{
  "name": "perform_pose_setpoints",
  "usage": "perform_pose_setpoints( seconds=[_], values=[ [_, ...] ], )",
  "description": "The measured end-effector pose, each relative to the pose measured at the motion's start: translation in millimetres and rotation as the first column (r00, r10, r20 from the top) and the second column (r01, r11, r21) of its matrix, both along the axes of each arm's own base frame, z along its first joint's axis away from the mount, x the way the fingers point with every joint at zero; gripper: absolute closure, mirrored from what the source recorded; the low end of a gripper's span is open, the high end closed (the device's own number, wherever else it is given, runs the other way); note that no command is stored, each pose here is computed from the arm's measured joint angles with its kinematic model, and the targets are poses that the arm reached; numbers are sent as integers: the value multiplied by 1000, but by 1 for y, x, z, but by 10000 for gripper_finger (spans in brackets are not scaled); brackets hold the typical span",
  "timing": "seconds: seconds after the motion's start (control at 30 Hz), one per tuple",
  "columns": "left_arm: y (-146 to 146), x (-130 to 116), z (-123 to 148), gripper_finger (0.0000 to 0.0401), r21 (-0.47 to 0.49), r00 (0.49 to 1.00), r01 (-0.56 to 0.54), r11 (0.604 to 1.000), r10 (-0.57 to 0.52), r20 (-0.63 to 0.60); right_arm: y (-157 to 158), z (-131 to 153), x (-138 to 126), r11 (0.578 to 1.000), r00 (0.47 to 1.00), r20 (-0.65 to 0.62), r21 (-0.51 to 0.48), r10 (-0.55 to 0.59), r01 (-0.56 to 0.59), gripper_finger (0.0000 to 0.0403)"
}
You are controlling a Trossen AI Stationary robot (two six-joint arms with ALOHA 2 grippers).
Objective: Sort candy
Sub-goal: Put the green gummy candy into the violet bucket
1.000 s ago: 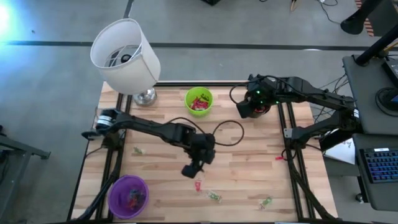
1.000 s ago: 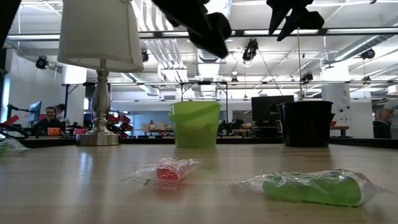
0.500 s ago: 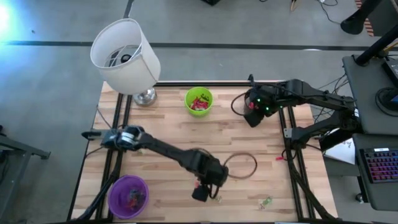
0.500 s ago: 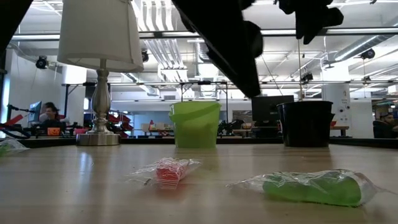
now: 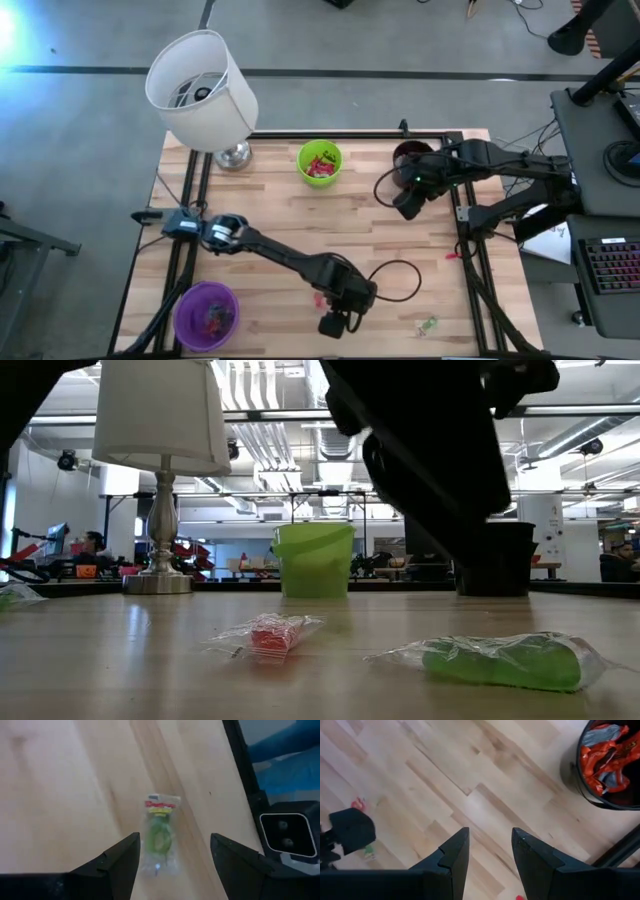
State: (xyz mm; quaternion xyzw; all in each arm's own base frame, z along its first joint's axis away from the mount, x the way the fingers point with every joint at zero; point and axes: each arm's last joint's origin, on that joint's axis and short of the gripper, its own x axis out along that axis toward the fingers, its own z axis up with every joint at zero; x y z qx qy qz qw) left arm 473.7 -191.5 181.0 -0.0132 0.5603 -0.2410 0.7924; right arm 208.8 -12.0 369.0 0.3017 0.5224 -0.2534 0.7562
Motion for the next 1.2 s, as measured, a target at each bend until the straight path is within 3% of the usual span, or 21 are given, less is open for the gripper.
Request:
perform_pose_setpoints(
  seconds=[0.23, 0.4, 0.77, 1.2],
  values=[
    [-2, 8, -18, 177, -33, 999, -8, 999, 9, 39, 8, 1, 0, 1000, 1000, 5, 3, 31, -31, 264],
    [3, 4, -34, 177, 48, 999, -44, 998, 43, 29, 9, 3, 0, 1000, 999, 15, 5, 29, -29, 264],
    [3, -2, -55, 180, 10, 993, -120, 993, 120, 0, 9, 3, 0, 998, 998, 13, -9, 64, -64, 264],
    [-2, -1, -42, 264, 16, 991, -126, 992, 127, -30, 9, 5, -3, 994, 994, 18, -25, 104, -104, 264]
  ],
)
